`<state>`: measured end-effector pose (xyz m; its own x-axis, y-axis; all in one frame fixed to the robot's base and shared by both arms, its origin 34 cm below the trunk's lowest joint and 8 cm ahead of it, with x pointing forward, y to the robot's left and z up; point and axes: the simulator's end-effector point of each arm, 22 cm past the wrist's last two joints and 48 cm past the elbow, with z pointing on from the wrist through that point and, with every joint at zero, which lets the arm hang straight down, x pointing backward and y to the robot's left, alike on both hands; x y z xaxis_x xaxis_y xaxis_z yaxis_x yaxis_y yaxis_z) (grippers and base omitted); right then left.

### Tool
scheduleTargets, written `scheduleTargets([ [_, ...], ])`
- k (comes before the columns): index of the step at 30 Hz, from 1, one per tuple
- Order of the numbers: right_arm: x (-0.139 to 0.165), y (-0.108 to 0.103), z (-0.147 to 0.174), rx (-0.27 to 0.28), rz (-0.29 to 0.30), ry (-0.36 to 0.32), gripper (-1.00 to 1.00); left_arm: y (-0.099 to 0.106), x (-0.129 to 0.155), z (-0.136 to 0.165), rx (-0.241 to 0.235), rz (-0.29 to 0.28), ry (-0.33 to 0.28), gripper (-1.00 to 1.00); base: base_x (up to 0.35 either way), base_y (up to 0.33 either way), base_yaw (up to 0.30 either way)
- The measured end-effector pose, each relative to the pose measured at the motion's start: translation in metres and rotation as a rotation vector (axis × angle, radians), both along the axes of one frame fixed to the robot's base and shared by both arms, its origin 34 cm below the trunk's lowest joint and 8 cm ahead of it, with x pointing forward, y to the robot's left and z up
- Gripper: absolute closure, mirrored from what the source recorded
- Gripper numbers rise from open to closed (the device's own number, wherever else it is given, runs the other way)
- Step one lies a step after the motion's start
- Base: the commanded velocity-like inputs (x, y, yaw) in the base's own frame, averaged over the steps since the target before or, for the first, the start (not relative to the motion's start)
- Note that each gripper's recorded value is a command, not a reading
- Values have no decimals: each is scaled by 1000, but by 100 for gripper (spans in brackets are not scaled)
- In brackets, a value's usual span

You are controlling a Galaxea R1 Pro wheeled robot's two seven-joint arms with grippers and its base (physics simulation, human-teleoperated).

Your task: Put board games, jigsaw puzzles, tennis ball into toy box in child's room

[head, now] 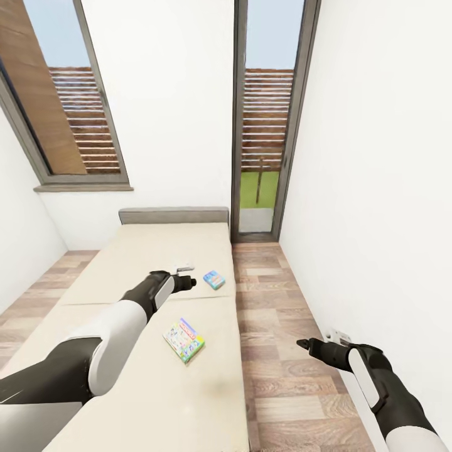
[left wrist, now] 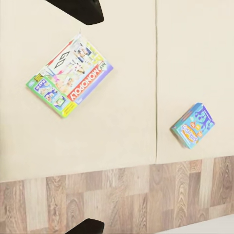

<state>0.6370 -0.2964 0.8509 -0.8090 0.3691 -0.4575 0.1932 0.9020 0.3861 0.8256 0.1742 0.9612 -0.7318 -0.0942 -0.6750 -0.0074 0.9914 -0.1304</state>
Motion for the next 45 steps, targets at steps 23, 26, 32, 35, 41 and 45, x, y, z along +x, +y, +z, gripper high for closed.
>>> scheduleTargets([
  [23, -6, -2, -20, 0, -2, 38, -100, -11, 10, -5, -11, -6, -10, -100, 0, 0, 0],
  [26, -7, -2, -23, 1, -2, 43, -100, -15, 12, -5, -14, -8, -14, -100, 0, 0, 0],
  [32, -9, -2, -28, 0, -3, 53, -100, -17, 14, -7, -17, -10, -14, -100, 0, 0, 0],
  [35, -10, -2, -30, -1, -3, 58, -100, -17, 17, -6, -18, -9, -19, -100, 0, 0, 0],
  [41, -11, -3, -35, -2, -4, 67, -100, -17, 20, -6, -19, -6, -26, -100, 0, 0, 0],
  [45, -13, -3, -39, -2, -5, 74, -100, -17, 21, -9, -19, -6, -22, -100, 0, 0, 0],
])
